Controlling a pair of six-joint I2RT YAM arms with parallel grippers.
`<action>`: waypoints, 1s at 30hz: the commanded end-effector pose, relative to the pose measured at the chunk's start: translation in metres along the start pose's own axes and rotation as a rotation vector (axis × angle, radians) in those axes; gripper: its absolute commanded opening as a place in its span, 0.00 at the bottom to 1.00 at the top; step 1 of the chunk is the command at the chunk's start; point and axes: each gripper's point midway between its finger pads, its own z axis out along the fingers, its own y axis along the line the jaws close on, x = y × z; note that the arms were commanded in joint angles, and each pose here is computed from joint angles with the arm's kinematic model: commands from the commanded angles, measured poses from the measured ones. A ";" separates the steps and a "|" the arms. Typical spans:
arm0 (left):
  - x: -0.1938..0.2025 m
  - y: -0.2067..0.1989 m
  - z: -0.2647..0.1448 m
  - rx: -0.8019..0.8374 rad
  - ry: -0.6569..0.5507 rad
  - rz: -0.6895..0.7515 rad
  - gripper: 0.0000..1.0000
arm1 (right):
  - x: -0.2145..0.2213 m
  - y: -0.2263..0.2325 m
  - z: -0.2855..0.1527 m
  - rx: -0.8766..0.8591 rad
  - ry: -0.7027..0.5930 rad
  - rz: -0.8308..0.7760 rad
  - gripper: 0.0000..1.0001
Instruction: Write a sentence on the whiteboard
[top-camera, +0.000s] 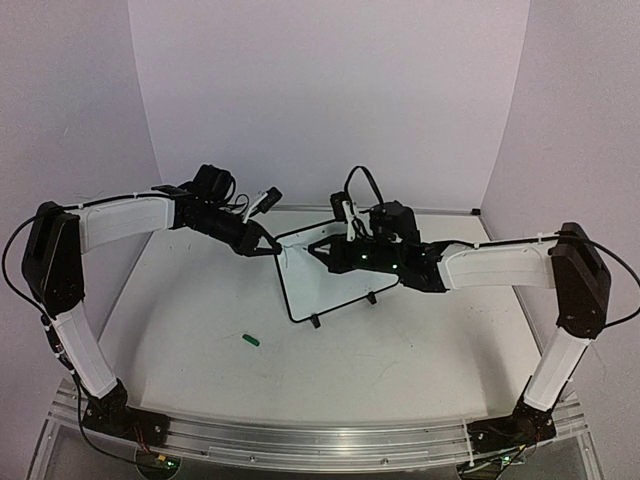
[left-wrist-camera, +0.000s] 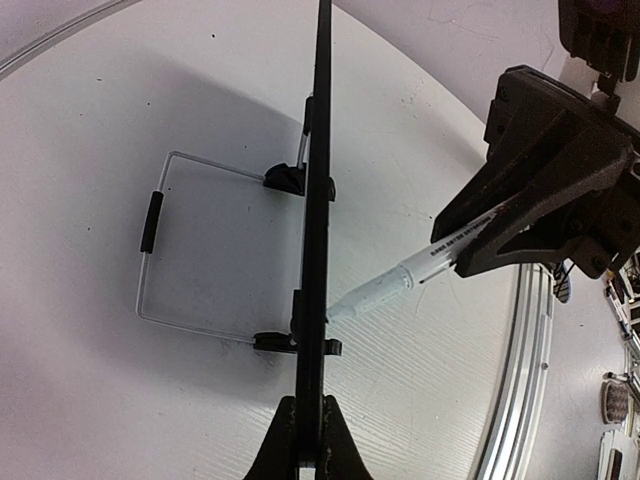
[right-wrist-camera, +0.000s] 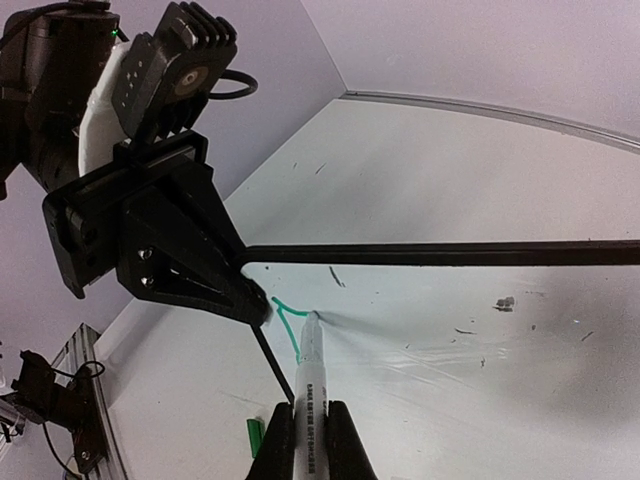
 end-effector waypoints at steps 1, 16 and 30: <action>0.003 -0.004 -0.004 -0.029 0.029 0.035 0.00 | -0.001 0.003 0.006 -0.034 0.009 0.010 0.00; 0.003 -0.004 -0.003 -0.031 0.031 0.038 0.00 | 0.002 0.000 0.008 -0.018 0.006 0.012 0.00; 0.004 -0.004 -0.003 -0.033 0.035 0.038 0.00 | 0.010 -0.013 -0.007 0.051 -0.010 0.024 0.00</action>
